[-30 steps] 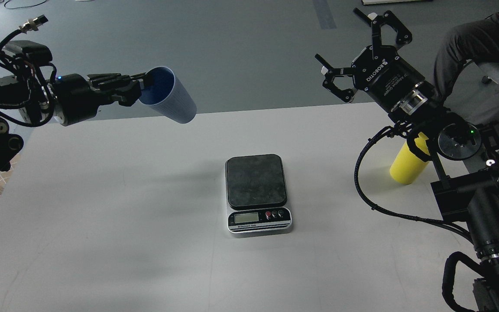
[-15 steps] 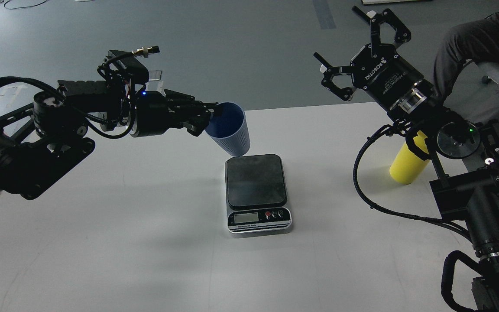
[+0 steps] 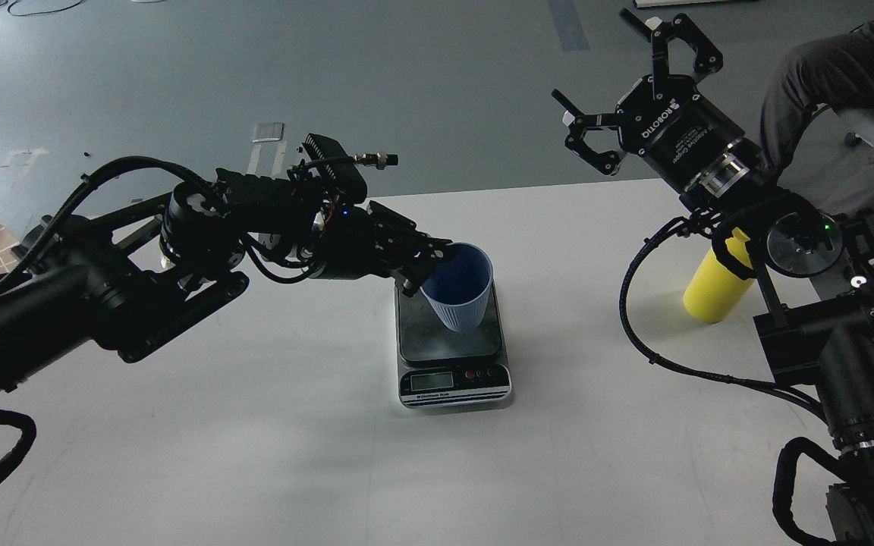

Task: Pour seasoning into cup on scale with both arms
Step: 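Lower the blue cup onto the scale and open the left gripper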

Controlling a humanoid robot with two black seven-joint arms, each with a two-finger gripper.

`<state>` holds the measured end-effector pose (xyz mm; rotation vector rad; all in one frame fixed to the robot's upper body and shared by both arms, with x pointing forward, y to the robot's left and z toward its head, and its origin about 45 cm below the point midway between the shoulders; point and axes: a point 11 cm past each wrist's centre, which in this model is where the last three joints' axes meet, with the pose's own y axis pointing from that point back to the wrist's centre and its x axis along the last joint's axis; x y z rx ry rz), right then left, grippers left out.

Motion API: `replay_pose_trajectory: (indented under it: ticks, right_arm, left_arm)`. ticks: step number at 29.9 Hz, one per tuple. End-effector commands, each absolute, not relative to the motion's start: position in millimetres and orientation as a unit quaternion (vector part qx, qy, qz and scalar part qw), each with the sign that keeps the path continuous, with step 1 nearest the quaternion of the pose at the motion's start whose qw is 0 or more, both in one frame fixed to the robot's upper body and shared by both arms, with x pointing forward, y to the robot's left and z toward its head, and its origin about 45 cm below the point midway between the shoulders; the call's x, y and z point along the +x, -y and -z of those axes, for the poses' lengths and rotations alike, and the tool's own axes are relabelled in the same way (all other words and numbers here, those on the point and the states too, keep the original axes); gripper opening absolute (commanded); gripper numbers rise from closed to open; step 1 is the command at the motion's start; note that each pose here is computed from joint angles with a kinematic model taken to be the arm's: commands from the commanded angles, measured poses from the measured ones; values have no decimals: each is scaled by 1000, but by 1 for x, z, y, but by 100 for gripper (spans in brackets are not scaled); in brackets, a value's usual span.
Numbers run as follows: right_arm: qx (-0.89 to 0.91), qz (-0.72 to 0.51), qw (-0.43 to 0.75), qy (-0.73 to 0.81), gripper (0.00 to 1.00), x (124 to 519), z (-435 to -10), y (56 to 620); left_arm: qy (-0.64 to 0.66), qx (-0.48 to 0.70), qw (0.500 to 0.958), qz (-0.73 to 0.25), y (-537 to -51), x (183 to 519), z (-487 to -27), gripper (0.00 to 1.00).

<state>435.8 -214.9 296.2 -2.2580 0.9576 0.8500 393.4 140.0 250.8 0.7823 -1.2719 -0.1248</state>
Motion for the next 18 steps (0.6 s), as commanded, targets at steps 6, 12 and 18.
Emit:
replay_pose_trajectory:
  ticks: [6,12,18]
  right_arm:
    - [-835,-319,274,-355,100,435,-294,215]
    - [-835,-318,274,-355,100,435,-295,215]
    - [-835,-320,274,-355,100,435,-294,214]
  left_arm:
    - [567,365,737,54,-147,395,-243,0]
    - [552,377,742,52,-156,395,-230,0]
    - [541,397,740,49,-167,402,-223,0]
